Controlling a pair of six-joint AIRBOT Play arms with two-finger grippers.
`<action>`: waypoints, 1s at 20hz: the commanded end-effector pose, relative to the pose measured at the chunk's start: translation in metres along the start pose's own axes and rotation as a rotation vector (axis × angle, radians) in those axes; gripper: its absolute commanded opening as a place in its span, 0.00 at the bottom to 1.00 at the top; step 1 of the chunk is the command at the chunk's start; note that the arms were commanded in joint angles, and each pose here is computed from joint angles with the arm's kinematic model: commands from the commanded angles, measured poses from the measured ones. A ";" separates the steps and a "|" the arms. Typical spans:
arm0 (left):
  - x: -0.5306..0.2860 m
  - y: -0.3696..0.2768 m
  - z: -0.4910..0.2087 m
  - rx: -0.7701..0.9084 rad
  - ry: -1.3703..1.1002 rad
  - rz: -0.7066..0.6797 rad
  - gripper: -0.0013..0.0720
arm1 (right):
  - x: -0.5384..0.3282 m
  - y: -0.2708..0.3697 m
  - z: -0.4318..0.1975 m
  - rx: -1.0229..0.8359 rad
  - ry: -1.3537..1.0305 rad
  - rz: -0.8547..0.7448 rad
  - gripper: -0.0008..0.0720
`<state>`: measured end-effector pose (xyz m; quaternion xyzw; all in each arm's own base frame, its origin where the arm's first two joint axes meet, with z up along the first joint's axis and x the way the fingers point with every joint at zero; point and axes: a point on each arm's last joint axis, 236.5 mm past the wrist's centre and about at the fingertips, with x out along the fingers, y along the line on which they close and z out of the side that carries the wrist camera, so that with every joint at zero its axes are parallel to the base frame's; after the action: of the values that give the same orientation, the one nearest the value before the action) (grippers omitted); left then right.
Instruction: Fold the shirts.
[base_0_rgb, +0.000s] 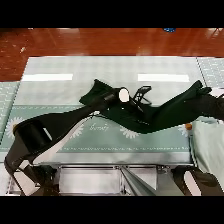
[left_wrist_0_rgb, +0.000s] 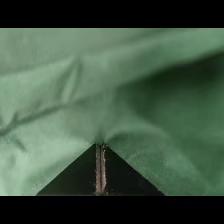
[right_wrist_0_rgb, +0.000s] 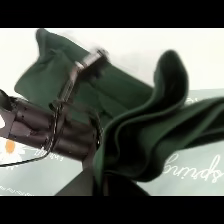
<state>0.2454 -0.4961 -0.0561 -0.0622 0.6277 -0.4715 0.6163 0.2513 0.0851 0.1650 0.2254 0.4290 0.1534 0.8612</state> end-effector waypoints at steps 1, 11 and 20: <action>-0.020 0.000 0.008 0.017 0.028 -0.030 0.05 | -0.001 0.001 0.000 -0.002 -0.005 0.004 0.05; -0.328 0.156 0.020 -0.253 -0.519 0.357 0.05 | 0.092 0.072 0.031 -0.036 0.088 0.249 0.05; -0.346 0.144 -0.134 -0.376 -0.707 0.417 0.05 | 0.310 0.171 -0.003 -0.059 0.420 0.384 0.05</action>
<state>0.3166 -0.1316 0.0778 -0.1786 0.4679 -0.1851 0.8455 0.4044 0.3163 0.0841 0.2341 0.5168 0.3467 0.7469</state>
